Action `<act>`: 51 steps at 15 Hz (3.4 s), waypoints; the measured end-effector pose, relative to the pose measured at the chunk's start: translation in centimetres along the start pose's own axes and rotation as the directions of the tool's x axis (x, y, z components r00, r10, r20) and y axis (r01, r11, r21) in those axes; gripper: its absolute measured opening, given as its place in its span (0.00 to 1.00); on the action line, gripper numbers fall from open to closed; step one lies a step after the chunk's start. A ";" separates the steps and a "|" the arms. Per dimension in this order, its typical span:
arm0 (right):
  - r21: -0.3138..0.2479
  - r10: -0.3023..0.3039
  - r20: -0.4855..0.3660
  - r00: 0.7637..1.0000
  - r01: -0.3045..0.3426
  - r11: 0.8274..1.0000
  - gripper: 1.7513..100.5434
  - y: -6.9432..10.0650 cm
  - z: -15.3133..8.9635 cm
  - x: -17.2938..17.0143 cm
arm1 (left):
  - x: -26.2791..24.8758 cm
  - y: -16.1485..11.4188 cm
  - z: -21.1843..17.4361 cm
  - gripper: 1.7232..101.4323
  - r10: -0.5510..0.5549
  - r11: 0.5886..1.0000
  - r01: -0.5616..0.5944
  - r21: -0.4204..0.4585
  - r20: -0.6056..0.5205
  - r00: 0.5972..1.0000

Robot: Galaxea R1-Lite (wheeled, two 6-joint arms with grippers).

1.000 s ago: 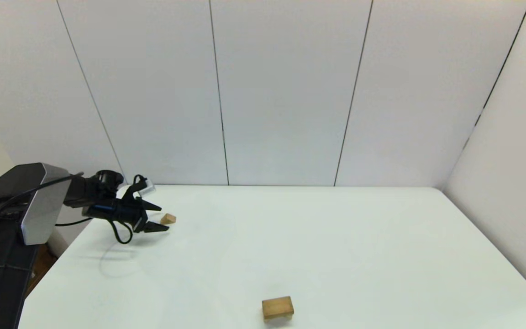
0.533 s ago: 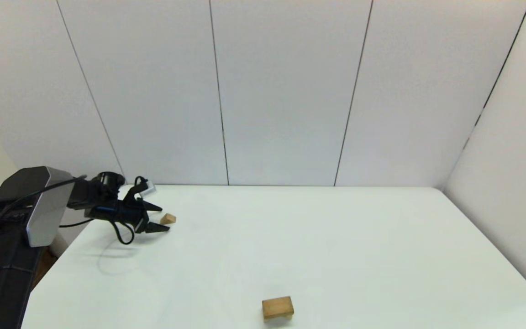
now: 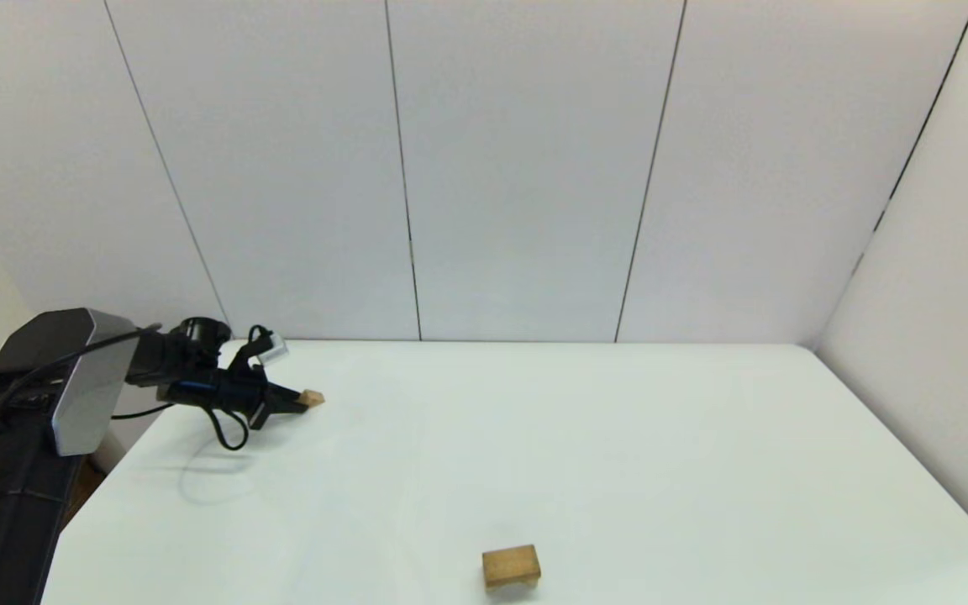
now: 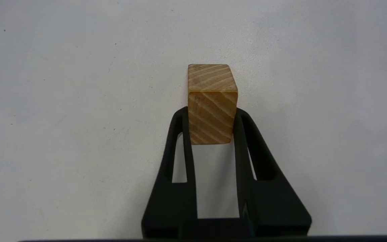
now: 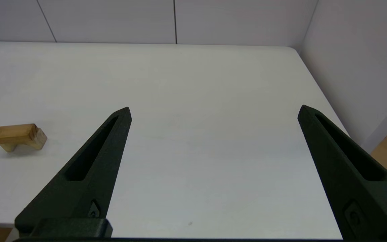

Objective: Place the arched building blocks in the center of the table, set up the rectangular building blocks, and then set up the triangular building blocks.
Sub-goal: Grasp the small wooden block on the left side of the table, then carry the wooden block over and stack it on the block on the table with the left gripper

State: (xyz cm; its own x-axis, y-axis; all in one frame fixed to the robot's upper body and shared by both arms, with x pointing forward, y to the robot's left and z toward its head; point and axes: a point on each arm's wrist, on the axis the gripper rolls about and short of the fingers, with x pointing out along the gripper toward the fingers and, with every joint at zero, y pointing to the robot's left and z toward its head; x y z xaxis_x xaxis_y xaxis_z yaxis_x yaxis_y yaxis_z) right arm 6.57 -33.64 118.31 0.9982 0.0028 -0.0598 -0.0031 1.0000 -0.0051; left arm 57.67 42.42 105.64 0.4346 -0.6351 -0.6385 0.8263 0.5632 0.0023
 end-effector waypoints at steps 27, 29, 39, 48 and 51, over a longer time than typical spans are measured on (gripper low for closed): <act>-0.001 0.000 0.000 1.000 0.000 1.000 0.97 0.0 0.0 0.0 | -6.0 -35.5 21.3 0.20 -0.269 0.931 0.302 0.204 -0.174 0.947; 0.000 0.000 0.000 1.000 0.000 1.000 0.97 0.0 0.0 0.0 | -5.3 -36.7 20.4 0.20 -0.262 0.932 0.285 0.224 -0.126 0.957; 0.000 0.000 0.000 1.000 0.000 1.000 0.97 0.0 0.0 0.0 | 0.6 -39.6 14.7 0.20 -0.264 0.954 0.255 0.159 0.036 0.964; -0.001 0.000 -0.001 1.000 0.000 1.000 0.97 0.0 0.0 0.0 | 4.3 -36.8 10.4 0.20 -0.294 0.934 0.292 0.205 -0.020 0.955; -0.001 0.000 0.000 1.000 0.000 1.000 0.97 0.0 0.0 0.0 | 5.0 -36.3 10.0 0.20 -0.291 0.937 0.291 0.193 -0.029 0.956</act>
State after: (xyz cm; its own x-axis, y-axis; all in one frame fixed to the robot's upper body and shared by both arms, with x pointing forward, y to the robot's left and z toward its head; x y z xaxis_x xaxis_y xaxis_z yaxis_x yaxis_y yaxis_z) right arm 6.57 -33.64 118.31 0.9982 0.0028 -0.0598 -0.0031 1.0000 -0.0060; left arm 33.43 13.56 110.05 0.1649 -0.7558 -0.6336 0.9699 0.2411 -0.0352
